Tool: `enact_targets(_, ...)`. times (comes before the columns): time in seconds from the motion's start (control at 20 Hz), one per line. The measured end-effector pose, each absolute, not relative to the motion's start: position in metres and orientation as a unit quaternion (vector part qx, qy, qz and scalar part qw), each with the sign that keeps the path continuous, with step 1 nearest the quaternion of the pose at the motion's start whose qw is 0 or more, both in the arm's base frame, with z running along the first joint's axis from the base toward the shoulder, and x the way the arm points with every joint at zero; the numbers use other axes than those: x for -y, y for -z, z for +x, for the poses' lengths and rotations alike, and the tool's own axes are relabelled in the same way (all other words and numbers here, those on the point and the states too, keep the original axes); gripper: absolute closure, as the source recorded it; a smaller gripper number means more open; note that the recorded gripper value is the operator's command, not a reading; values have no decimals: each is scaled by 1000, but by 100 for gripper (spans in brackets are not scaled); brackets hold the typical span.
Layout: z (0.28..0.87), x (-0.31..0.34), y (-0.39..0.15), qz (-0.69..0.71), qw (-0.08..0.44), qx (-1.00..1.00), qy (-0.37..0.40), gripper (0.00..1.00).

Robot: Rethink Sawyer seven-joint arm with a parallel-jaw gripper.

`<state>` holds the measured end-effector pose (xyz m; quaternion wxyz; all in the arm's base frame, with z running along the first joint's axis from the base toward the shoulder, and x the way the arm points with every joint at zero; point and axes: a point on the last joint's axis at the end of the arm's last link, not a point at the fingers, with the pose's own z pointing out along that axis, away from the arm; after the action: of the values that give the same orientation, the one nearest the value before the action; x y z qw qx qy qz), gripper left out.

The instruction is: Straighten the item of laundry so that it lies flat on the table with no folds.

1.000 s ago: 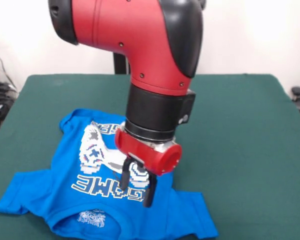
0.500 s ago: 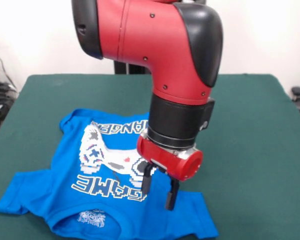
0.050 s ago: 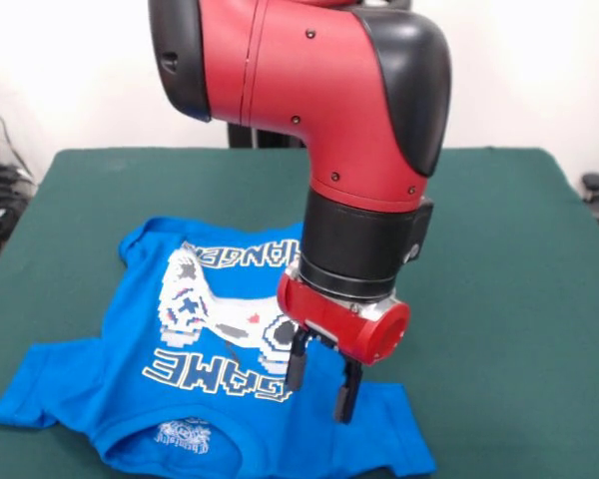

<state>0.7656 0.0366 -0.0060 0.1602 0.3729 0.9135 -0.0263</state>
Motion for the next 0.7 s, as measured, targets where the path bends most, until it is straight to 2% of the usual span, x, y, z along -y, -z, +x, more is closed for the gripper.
enact_targets(0.7,787,-38,-11,361,189,-913,32,0)
